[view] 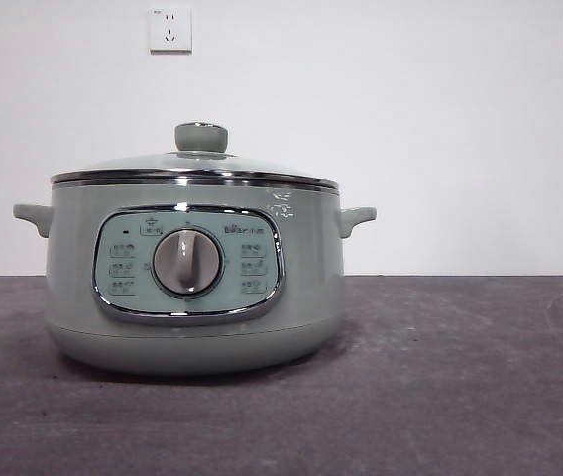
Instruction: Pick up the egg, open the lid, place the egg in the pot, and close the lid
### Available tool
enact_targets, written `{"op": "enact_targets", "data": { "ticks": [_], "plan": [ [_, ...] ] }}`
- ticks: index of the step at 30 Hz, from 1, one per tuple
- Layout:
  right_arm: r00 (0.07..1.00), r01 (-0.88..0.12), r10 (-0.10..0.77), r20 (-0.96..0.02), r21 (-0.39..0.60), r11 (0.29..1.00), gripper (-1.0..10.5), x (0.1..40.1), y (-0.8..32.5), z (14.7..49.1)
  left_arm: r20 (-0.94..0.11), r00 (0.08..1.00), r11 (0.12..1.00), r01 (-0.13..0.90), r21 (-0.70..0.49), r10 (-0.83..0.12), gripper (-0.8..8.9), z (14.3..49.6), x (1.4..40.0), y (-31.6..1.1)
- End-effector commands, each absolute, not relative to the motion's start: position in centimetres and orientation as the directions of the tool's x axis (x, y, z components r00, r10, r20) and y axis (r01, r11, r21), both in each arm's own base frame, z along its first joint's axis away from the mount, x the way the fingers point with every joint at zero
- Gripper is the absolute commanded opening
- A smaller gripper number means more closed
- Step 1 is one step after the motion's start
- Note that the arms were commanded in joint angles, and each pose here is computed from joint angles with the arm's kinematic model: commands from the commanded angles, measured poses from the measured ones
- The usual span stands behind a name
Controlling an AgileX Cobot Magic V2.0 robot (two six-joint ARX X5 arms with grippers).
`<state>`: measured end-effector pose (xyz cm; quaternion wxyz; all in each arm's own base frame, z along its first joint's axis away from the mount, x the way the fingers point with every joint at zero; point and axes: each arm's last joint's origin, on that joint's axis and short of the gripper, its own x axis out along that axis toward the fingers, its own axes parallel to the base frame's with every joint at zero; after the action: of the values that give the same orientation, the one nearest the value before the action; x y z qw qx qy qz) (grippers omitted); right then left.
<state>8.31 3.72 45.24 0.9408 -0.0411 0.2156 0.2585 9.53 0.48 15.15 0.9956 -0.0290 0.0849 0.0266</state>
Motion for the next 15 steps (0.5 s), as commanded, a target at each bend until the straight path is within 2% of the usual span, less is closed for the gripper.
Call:
{"op": "enact_targets", "data": {
  "ticks": [1, 7, 15],
  "plan": [
    [0.855, -0.413, 0.395, -0.337, 0.018, 0.910, 0.0, 7.4, 2.5, 45.0, -0.180, 0.982, 0.996, -0.063, -0.059, 0.051, -0.03, 14.7, 9.6, 0.5],
    [0.943, -0.314, 0.303, -0.138, -0.065, 0.947, 0.0, 6.3, 1.4, 42.3, -0.180, 0.982, 0.996, -0.063, -0.059, 0.051, -0.03, 14.7, 9.6, 0.5],
    [0.964, -0.266, 0.265, -0.027, -0.040, 0.963, 0.0, 7.6, 1.3, 33.1, -0.180, 0.982, 0.996, -0.063, -0.059, 0.051, -0.03, 14.7, 9.6, 0.5]
  ]
}}
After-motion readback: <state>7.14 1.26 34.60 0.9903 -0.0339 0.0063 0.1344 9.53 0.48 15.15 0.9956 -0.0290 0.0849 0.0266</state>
